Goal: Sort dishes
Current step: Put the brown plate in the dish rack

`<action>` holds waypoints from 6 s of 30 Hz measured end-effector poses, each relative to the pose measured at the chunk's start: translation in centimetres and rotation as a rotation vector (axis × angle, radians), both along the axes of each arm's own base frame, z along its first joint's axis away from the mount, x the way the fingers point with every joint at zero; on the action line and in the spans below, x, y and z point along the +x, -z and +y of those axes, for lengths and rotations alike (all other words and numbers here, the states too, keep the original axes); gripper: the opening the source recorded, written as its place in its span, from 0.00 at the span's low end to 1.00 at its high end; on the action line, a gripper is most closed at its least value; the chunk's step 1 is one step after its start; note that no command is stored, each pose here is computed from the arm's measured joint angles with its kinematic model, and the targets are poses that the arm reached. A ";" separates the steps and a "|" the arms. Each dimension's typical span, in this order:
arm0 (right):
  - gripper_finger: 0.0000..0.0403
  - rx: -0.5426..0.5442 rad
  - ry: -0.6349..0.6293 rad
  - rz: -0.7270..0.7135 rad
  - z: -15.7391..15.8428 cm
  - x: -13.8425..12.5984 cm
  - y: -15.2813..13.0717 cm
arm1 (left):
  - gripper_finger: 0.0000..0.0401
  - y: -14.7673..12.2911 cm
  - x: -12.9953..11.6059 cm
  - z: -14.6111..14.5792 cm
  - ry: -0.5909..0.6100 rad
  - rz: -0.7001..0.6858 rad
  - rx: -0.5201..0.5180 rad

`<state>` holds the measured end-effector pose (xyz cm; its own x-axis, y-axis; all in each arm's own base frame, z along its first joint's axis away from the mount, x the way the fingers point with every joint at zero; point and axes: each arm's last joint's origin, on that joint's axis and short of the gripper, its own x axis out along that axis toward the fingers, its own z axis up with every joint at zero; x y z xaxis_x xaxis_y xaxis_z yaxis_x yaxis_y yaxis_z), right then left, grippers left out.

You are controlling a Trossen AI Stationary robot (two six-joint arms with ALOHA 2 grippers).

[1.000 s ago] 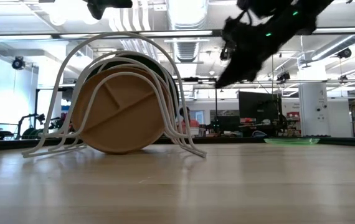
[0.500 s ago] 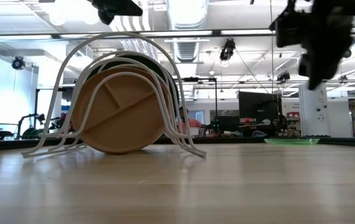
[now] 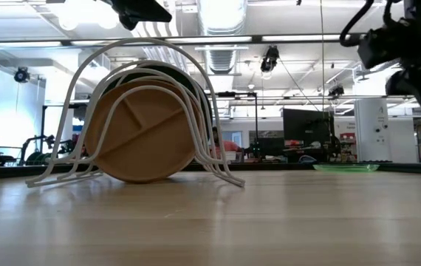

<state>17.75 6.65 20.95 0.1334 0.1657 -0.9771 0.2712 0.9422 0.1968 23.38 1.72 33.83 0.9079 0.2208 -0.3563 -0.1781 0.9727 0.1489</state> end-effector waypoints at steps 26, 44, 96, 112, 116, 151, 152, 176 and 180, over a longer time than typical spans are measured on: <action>0.37 -0.022 -0.132 0.204 2.1 0.6 3.2 | 0.00 0.0 0.0 0.0 0.000 0.000 -0.001; 0.27 -0.600 -0.021 -0.339 -0.3 6.0 -2.6 | 0.00 -0.6 0.1 0.0 0.003 -0.053 0.008; 0.30 -0.311 -0.137 -0.997 -10.8 20.0 -1.0 | 0.00 4.2 -3.5 -0.6 -0.219 0.482 -0.331; 0.31 -0.290 -0.136 -0.949 -10.7 20.0 -0.1 | 0.00 4.2 -3.5 -0.6 -0.220 0.486 -0.342; 0.30 -0.281 -0.138 -0.916 -10.8 20.5 1.3 | 0.00 4.2 -3.5 -0.6 -0.220 0.486 -0.334; 0.08 -0.293 -0.141 -0.937 -10.8 21.3 0.4 | 0.00 4.3 -3.3 -0.5 -0.227 0.490 -0.291; 0.08 -0.295 -0.143 -0.939 -10.8 21.3 0.4 | 0.00 4.3 -3.3 -0.5 -0.225 0.490 -0.289; 0.08 -0.442 -0.183 -1.071 -10.6 18.2 -6.6 | 0.00 -0.5 -3.3 -0.7 -0.148 0.369 -0.234; 0.08 -0.524 -0.168 -1.114 -10.6 16.6 -9.2 | 0.00 -2.0 -3.4 -0.9 -0.135 0.325 -0.234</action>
<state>34.35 -3.92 30.13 0.9472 -0.1150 -0.2992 0.0665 0.9836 -0.1674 19.99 0.87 35.84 0.7083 0.2091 -0.6742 -0.2865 0.9581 -0.0037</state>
